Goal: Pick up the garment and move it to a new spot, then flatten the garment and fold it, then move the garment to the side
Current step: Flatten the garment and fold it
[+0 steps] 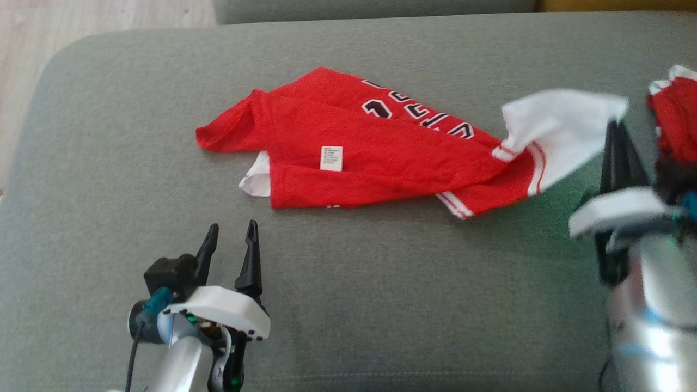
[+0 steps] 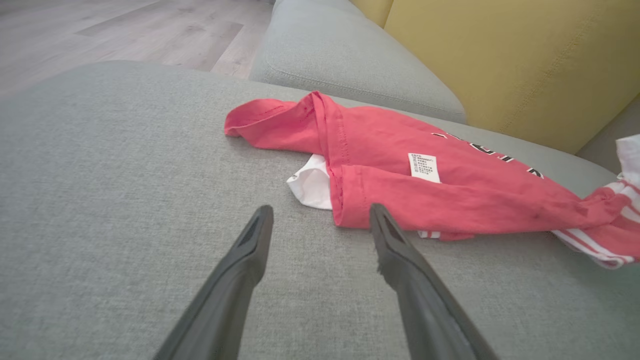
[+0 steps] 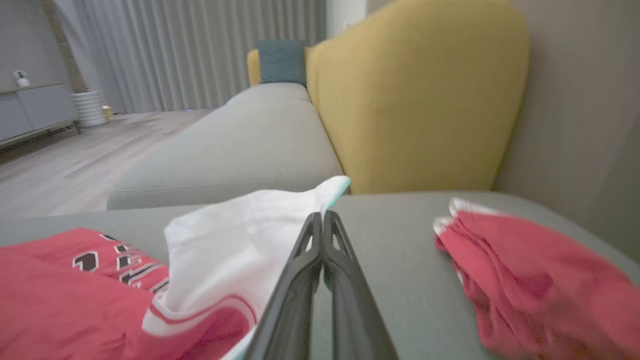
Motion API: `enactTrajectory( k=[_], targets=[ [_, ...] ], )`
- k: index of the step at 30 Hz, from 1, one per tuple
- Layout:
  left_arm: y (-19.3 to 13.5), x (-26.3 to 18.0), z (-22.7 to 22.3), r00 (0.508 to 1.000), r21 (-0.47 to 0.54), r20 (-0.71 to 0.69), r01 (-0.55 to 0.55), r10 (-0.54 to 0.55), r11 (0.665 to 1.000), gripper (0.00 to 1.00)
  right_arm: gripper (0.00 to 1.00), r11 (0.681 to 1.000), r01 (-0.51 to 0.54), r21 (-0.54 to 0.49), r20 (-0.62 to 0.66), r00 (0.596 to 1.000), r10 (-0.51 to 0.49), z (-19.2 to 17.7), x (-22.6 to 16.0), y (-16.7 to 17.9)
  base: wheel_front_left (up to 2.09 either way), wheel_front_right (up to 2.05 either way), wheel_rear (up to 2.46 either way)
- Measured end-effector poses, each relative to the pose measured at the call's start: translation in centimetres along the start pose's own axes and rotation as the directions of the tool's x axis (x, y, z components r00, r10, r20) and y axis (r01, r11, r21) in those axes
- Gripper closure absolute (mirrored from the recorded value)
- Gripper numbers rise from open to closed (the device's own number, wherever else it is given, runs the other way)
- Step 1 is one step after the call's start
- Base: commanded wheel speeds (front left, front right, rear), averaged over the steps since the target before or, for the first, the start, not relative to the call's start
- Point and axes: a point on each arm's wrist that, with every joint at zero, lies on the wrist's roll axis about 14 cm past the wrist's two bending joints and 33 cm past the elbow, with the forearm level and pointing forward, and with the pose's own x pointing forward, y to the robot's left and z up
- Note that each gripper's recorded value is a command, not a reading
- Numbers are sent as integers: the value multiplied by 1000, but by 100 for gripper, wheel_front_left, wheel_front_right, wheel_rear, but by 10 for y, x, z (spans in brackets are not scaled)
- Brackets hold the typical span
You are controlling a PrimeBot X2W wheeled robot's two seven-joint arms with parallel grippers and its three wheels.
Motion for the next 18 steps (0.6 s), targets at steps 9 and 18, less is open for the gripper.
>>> enactTrajectory(
  k=[9, 18],
  targets=[
    [22, -9, -4, 998, -2, -13, -66, 66, 998, 0, 100, 972, -74, -224, 215, 969, 123, 100, 72, 20, 0, 0, 0],
    [29, -8, -14, 996, -4, -41, -85, 84, 996, 0, 100, 937, -131, -323, 264, 939, 222, 121, 85, 45, 0, 0, 0]
  ],
)
